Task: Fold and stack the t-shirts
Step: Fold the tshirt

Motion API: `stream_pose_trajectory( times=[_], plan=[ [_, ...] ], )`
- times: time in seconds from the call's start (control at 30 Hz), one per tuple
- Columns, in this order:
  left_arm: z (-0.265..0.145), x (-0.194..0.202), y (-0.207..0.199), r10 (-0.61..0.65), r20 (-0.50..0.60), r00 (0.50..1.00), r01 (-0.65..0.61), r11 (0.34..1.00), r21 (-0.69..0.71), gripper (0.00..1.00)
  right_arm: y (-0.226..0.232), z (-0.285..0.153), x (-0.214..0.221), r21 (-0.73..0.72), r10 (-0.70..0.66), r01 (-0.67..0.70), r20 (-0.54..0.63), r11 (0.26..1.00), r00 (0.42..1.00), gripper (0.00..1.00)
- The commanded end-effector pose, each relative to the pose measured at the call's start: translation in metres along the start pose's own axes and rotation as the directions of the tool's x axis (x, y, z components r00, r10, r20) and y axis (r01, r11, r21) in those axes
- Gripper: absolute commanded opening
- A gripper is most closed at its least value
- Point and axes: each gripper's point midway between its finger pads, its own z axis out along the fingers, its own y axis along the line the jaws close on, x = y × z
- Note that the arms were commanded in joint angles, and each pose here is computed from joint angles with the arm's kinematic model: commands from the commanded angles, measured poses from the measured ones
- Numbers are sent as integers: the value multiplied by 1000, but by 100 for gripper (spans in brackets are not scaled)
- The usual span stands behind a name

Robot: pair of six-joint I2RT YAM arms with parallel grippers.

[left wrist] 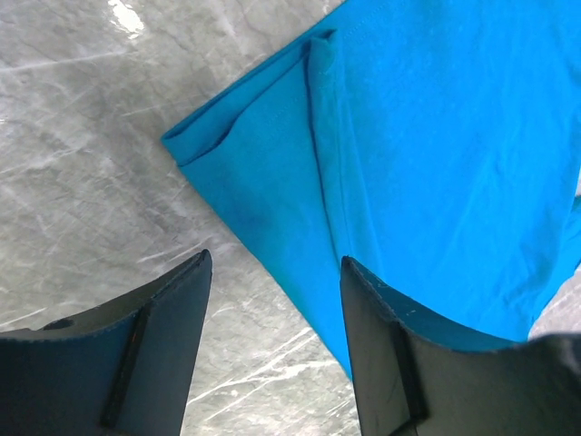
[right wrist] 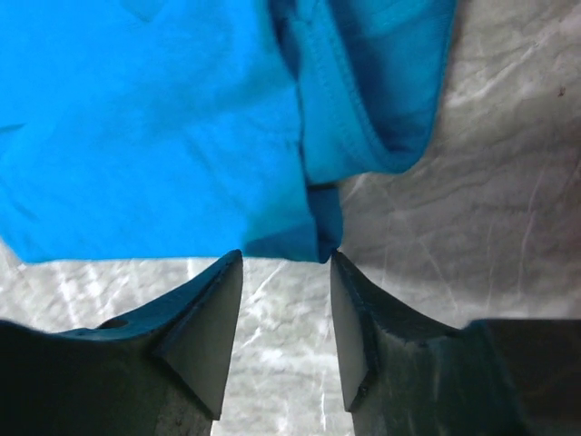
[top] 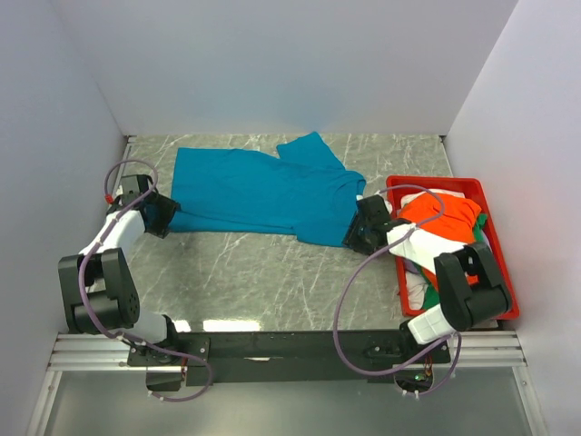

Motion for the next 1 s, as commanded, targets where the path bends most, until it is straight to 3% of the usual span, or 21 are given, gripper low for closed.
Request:
stream_pose_trajectory(
  times=[0.0, 0.1, 0.13, 0.27, 0.63, 0.97],
  plan=[
    [-5, 0, -13, 16, 2, 1000, -16, 997, 70, 64, 12, 4, -22, -3, 3, -3, 68, 1000, 998, 47],
    [-2, 1, -12, 19, -5, 1000, -19, 998, 63, 63, 15, 5, -25, -5, 0, 1, 68, 1000, 998, 28],
    [-2, 0, -13, 16, -3, 1000, -16, 998, 64, 63, 16, 4, -24, -9, -3, 4, 64, 1000, 998, 16],
    [-3, 1, -14, 18, -4, 1000, -17, 997, 70, 63, 31, -5, -30, -60, -3, 6, 58, 998, 998, 4],
    [13, -9, -22, 18, 9, 1000, -18, 1000, 19, 63, 93, -33, -87, -213, -3, 17, 67, 977, 998, 0],
    [48, -11, -41, 16, -34, 999, -17, 999, -38, 62, 106, -3, -145, -265, 99, -93, 11, 960, 995, 0]
  ],
)
